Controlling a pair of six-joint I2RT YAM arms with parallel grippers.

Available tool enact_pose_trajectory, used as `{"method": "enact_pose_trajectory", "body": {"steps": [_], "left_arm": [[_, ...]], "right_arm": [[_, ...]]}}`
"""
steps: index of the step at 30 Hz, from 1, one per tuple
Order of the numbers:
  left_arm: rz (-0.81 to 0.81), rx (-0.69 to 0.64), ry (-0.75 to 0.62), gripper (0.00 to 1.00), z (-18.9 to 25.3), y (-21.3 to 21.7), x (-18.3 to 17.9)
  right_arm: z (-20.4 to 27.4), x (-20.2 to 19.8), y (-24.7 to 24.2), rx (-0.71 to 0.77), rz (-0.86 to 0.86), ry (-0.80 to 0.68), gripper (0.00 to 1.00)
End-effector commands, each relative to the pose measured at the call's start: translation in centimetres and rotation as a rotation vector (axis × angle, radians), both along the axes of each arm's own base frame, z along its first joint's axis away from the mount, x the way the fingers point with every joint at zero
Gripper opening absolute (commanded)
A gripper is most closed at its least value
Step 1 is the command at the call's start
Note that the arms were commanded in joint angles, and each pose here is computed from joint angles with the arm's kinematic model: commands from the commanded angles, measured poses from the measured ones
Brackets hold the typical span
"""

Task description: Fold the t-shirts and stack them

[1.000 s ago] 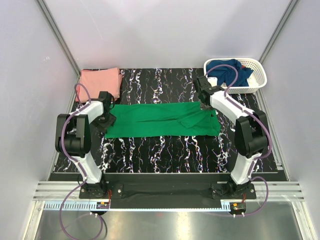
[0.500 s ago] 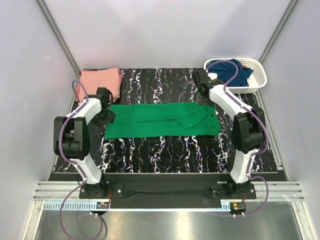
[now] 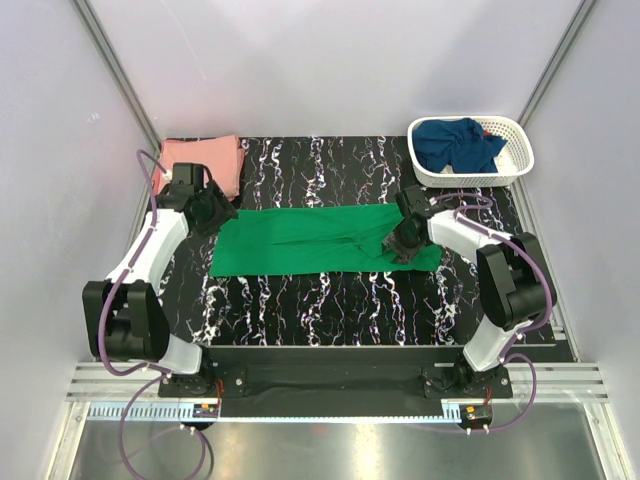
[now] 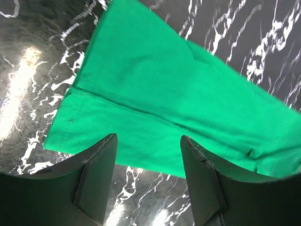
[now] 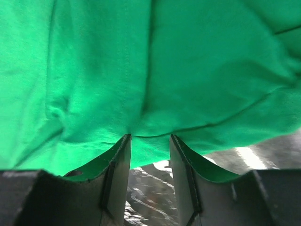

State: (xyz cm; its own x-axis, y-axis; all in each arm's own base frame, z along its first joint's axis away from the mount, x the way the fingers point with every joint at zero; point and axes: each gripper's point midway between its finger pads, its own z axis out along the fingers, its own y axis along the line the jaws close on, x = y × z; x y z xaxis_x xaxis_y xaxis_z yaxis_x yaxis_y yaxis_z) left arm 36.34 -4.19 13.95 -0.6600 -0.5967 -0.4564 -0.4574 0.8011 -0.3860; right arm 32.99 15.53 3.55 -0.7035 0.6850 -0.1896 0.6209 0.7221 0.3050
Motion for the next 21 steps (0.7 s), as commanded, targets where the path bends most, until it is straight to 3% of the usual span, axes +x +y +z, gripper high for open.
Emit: {"method": "enact_pose_trajectory", "body": {"steps": [1,21], "left_arm": [[-0.123,-0.003,-0.063,0.61,0.9,-1.0,0.2],[-0.111,-0.042,-0.060,0.62,0.3,-1.5,0.2]], "right_arm": [[1.4,1.8,2.0,0.131,-0.094,-0.077,0.45],[1.3,4.2,2.3,0.127,-0.122,-0.147,0.43]]}}
